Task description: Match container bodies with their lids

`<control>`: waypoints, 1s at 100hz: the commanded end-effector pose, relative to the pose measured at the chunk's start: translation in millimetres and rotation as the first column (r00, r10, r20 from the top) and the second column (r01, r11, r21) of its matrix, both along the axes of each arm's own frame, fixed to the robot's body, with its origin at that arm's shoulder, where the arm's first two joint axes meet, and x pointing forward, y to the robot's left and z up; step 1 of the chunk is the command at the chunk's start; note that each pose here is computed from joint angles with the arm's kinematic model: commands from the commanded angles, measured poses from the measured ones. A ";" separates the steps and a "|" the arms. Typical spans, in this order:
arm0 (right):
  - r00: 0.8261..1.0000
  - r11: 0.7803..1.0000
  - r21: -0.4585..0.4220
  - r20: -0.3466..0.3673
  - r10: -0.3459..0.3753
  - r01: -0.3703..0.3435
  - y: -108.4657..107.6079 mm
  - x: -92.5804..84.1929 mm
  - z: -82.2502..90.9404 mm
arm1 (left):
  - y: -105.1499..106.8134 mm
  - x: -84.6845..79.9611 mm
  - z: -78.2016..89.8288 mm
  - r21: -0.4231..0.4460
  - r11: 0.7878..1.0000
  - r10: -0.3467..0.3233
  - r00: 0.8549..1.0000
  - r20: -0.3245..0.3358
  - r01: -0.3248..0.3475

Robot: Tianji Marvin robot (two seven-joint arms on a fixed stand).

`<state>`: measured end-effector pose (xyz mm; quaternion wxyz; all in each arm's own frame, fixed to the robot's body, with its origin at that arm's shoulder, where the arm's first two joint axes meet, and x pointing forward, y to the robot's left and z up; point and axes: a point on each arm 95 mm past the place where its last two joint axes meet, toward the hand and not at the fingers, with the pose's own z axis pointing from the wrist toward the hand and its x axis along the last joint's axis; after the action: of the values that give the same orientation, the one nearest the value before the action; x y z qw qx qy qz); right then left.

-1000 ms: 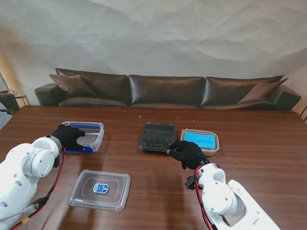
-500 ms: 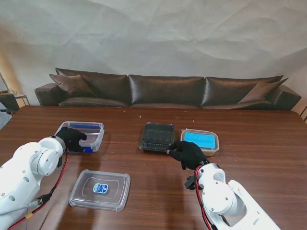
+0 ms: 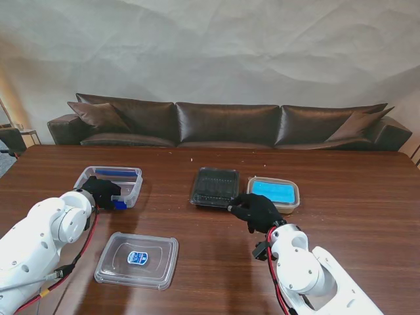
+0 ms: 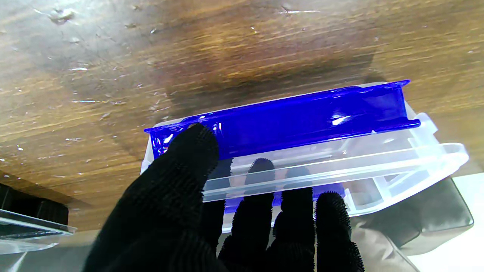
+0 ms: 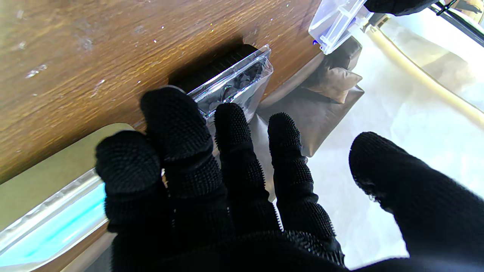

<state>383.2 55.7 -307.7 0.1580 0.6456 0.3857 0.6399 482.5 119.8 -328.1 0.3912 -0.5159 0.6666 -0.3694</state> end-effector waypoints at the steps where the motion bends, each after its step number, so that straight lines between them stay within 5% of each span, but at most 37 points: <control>1: 1.000 1.000 0.005 -0.015 0.014 -0.014 3.7 -3.0 -1.8 | -2.5 -0.4 -4.0 0.001 1.000 0.003 1.000 -0.029 -0.003; 36: 1.000 1.000 0.008 -0.018 0.015 -0.015 3.8 -2.6 -2.3 | -8.3 -0.8 -14.9 -0.021 1.000 -0.020 1.000 0.004 0.020; 100: 1.000 1.000 0.011 -0.025 0.014 -0.014 3.3 -1.4 -2.6 | -49.8 3.9 -9.8 -0.099 0.977 -0.188 0.982 0.019 0.189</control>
<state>383.3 56.3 -308.9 0.1517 0.6499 0.3853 0.6373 485.8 82.9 -339.5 0.3438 -0.4714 0.6882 -0.4312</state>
